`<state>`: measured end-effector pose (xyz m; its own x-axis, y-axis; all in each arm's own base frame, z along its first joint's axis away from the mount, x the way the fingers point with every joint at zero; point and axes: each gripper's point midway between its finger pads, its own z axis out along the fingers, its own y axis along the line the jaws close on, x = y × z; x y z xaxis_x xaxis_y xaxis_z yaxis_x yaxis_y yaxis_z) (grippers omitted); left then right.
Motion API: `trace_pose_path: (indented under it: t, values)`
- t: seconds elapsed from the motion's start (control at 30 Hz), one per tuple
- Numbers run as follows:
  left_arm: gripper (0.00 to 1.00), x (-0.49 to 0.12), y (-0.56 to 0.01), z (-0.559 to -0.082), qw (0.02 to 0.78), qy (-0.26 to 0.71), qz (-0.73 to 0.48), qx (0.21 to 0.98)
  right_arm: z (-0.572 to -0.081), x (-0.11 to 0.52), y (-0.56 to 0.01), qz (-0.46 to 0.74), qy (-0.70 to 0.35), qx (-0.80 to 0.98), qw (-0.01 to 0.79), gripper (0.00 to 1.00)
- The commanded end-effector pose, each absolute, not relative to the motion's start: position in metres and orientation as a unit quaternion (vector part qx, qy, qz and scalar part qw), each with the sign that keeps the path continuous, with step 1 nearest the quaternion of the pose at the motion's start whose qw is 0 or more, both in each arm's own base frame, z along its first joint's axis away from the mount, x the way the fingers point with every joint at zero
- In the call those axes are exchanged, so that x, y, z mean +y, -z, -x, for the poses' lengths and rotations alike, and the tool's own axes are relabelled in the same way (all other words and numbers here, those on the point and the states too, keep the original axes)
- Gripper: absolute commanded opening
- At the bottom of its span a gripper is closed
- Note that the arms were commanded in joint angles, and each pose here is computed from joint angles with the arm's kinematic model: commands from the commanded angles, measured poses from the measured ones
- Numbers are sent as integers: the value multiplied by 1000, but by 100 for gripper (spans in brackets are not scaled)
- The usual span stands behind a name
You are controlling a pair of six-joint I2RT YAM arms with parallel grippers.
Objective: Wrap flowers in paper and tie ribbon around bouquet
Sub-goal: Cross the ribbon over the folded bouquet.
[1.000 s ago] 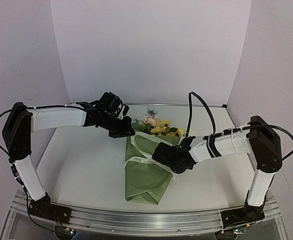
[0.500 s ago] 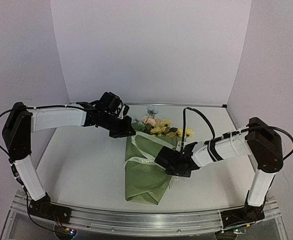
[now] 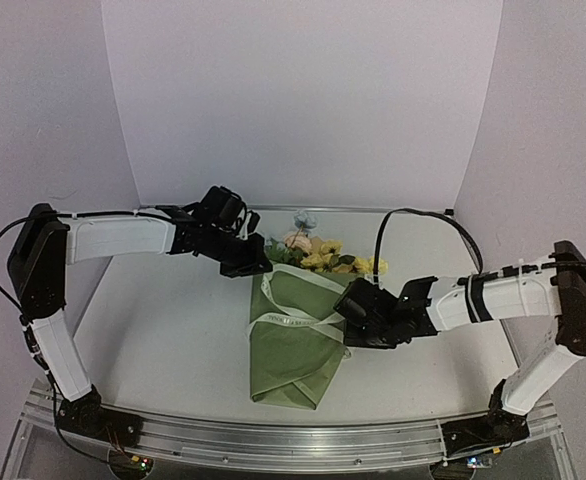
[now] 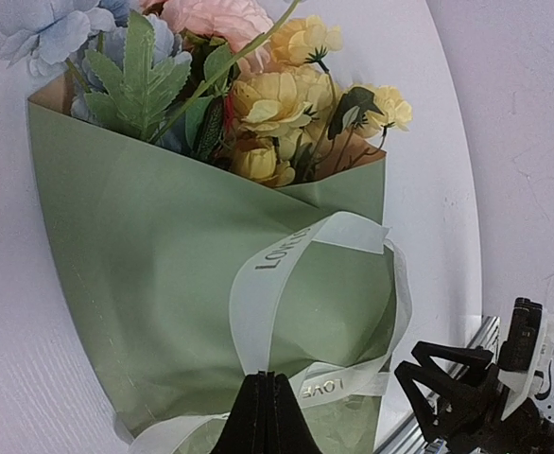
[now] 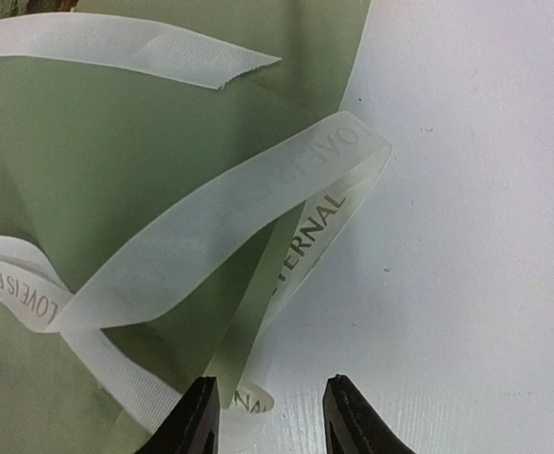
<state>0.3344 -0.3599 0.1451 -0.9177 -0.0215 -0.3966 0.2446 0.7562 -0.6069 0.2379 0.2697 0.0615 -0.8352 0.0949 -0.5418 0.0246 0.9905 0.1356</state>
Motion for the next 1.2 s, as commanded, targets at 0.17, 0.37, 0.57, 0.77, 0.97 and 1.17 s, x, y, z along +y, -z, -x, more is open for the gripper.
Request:
trace_pose_path:
  t: [0.17, 0.37, 0.57, 0.77, 0.97, 1.17]
  values:
    - [0, -364, -146, -344, 204, 352, -55, 912, -209, 253, -53, -44, -69, 964, 254, 38]
    - [0, -364, -143, -345, 200, 351, -53, 913, -202, 271, -48, -19, -92, 967, 236, 33]
    - [0, -364, -140, -346, 198, 343, -54, 917, -195, 301, -27, 14, -92, 976, 199, 25]
    - [0, -363, -139, -347, 197, 341, -53, 918, -200, 289, -9, -27, -61, 978, 199, 26]
    - [0, -361, -140, -351, 199, 337, -52, 919, -217, 269, -5, -71, -40, 974, 210, 23]
    - [0, -356, -135, -353, 196, 333, -49, 921, -230, 299, -12, -45, -65, 977, 199, 25]
